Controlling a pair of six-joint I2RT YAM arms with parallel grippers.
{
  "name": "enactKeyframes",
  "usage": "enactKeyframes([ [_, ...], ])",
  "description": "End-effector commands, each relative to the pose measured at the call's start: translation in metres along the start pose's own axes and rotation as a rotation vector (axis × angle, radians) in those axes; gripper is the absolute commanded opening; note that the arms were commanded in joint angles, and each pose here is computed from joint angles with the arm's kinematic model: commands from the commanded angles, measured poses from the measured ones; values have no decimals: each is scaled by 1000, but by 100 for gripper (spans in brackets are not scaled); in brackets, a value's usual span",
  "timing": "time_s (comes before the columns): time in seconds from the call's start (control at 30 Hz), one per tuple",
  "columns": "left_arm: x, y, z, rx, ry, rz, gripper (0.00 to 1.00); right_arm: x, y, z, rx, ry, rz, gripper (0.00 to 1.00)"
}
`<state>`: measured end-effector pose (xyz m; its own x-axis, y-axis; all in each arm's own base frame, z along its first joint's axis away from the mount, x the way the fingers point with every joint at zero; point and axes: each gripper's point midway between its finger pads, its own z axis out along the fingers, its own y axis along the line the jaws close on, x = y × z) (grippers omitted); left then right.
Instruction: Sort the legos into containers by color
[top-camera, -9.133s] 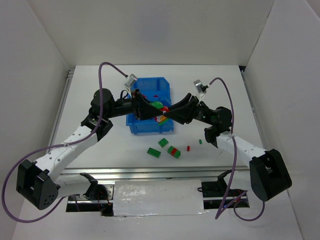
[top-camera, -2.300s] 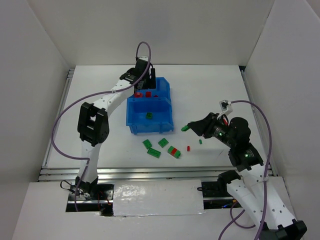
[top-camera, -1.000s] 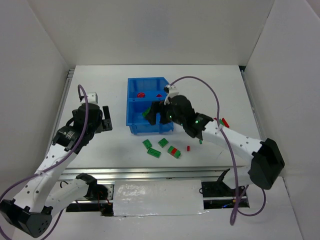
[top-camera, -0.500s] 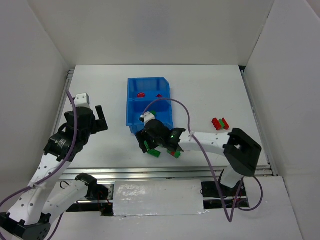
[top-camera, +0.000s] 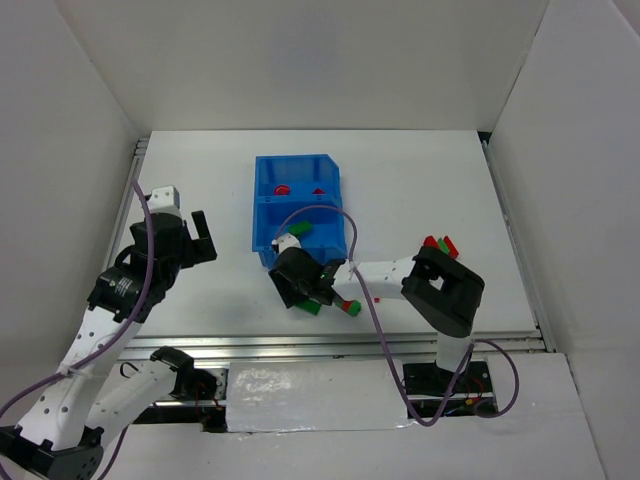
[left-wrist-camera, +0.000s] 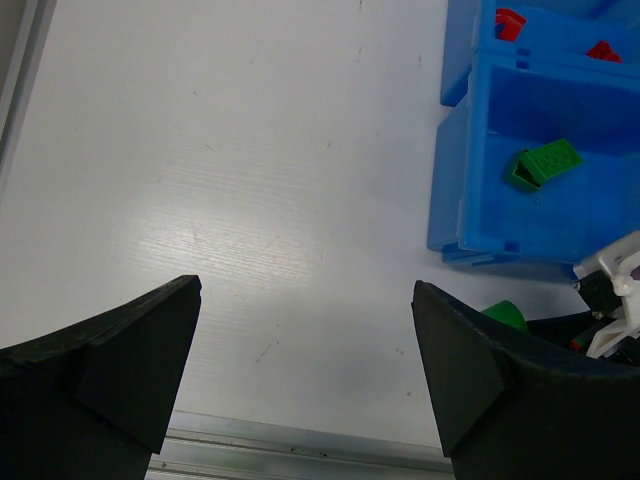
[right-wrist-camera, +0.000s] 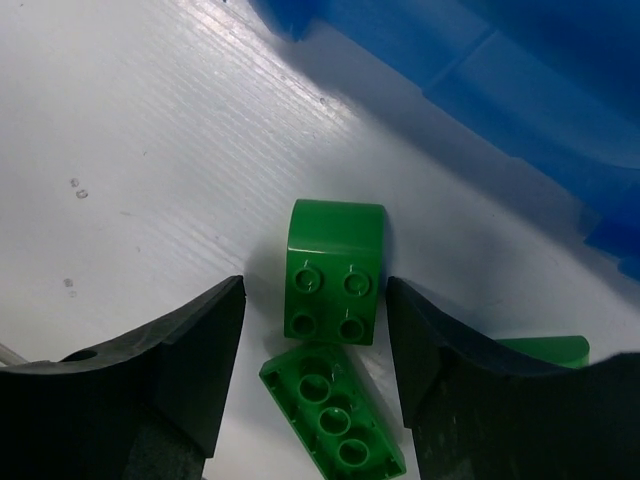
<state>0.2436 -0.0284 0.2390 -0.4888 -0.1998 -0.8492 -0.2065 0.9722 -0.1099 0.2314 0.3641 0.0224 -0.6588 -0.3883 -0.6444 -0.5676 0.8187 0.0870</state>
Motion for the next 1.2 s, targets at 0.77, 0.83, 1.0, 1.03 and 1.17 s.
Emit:
enactKeyframes([
  [0.77, -21, 27, -8, -108, -100, -83, 100, -157, -6, -140, -54, -432, 240, 9],
  [0.83, -22, 25, -8, -97, -103, -85, 100, -162, -35, -119, 51, -396, 266, 9],
  [1.0, -21, 23, -7, -84, -98, -77, 100, -179, -69, -83, 166, -318, 247, 14],
  [1.03, -20, 22, -6, -80, -96, -73, 100, -185, -69, -82, 163, -321, 247, 22],
  [1.17, -18, 16, -2, -53, -78, -61, 100, -194, -73, -74, 176, -294, 246, 76],
])
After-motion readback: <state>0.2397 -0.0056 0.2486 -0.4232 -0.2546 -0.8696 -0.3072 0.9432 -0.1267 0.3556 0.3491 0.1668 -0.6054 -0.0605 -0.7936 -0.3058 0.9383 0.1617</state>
